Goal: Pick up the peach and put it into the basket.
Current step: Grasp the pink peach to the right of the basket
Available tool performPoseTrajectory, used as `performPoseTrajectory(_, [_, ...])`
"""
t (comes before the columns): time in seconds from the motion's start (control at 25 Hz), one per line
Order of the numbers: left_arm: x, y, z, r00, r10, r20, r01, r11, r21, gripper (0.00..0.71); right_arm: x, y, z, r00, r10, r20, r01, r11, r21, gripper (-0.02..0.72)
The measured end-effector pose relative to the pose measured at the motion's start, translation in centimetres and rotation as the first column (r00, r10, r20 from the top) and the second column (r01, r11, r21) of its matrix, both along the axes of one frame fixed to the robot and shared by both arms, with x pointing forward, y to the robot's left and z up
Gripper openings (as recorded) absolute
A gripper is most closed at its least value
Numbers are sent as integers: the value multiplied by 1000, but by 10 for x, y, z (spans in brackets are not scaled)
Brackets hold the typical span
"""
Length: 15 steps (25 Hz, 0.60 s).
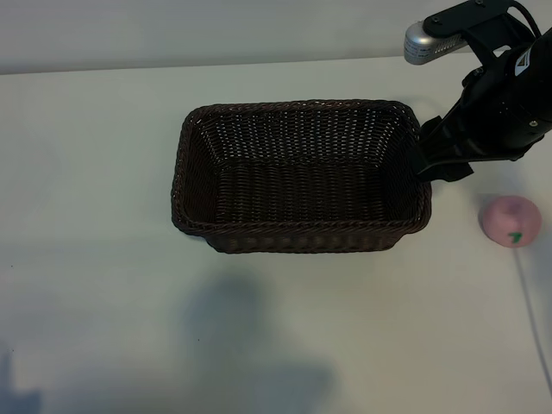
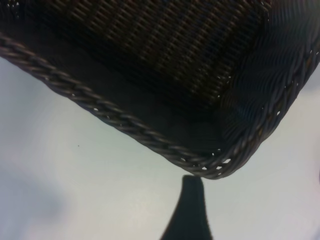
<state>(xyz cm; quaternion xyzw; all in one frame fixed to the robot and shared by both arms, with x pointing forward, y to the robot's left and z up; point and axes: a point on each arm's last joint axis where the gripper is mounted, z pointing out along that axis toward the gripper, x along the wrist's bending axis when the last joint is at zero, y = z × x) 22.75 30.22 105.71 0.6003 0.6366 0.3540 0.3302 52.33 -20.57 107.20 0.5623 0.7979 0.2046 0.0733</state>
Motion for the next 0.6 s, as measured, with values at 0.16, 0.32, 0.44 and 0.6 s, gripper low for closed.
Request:
performPoseTrajectory(0.16, [1, 0, -2, 1000, 0, 0, 0, 1000, -1, 594, 0, 0, 0, 1000, 2, -3, -2, 1000, -2, 594])
performPoseTrajectory(0.32, [3, 0, -4, 1000, 0, -1, 0, 1000, -1, 594, 0, 0, 0, 1000, 2, -3, -2, 1000, -2, 594])
performPoseTrajectory(0.44, [6, 0, -5, 1000, 1, 12, -1, 1000, 1, 594, 0, 0, 0, 1000, 2, -3, -2, 1000, -2, 594])
performPoseTrajectory(0.6, [8, 1, -8, 1000, -4, 21, 4, 1000, 12, 594, 0, 0, 0, 1000, 2, -4, -2, 1000, -1, 594])
